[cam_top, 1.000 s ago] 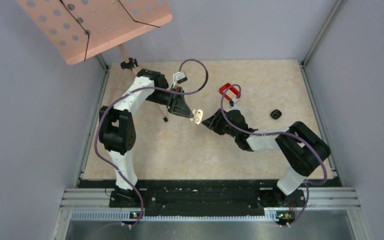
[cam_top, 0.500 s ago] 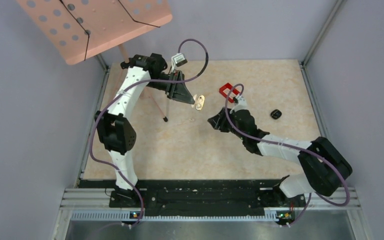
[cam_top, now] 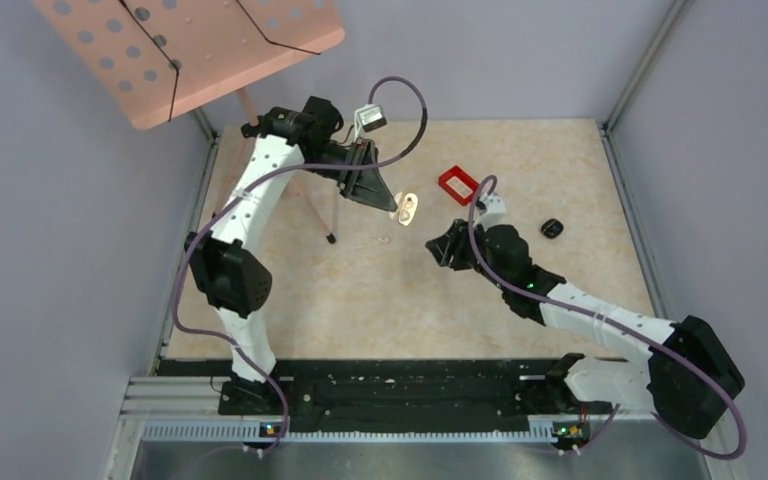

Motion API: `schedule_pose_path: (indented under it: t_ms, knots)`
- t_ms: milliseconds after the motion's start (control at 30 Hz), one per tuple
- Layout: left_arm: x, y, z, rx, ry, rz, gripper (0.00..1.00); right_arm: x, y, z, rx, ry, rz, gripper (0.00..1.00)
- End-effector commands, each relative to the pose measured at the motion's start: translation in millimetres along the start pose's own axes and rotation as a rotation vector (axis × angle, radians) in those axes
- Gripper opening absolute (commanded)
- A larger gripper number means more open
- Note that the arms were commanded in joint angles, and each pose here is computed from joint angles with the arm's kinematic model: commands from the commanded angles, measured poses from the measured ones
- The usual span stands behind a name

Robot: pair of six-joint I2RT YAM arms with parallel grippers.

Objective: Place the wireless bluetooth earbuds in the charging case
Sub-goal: Pick up the earbud from the center of the board.

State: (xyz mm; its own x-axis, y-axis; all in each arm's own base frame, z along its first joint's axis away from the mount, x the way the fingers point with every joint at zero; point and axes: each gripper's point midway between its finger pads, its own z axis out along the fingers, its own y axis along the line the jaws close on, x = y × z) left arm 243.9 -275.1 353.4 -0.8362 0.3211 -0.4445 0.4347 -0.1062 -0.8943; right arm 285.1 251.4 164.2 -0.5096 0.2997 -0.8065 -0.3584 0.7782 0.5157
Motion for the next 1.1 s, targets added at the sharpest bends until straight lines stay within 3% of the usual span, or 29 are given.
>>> schedule_pose_path:
  t_ms: [0,67,167,400,633,800,1067]
  knots:
    - [-5,-35,-2,-0.202,-0.053,0.079,0.00,-2,13,-11,-0.021,0.006,-0.050,0.45]
    - [-25,-25,-6,-0.382,-0.216,0.145,0.00,-2,16,-13,-0.021,0.009,-0.059,0.45]
    - [-33,-47,-6,-0.299,-0.309,0.205,0.00,-1,16,-16,-0.019,-0.002,-0.064,0.45]
    - [-28,-18,-6,-0.335,-0.314,0.069,0.00,-1,12,-15,-0.037,-0.053,-0.141,0.45]
    - [4,17,-20,-0.334,-0.339,-0.029,0.00,-3,30,1,-0.202,-0.188,-0.498,0.44]
    - [37,45,-40,-0.297,-0.335,-0.141,0.00,20,35,51,-0.233,-0.055,-0.665,0.44]
    - [53,60,-82,-0.327,-0.423,-0.208,0.00,47,17,125,-0.093,0.078,-0.584,0.45]
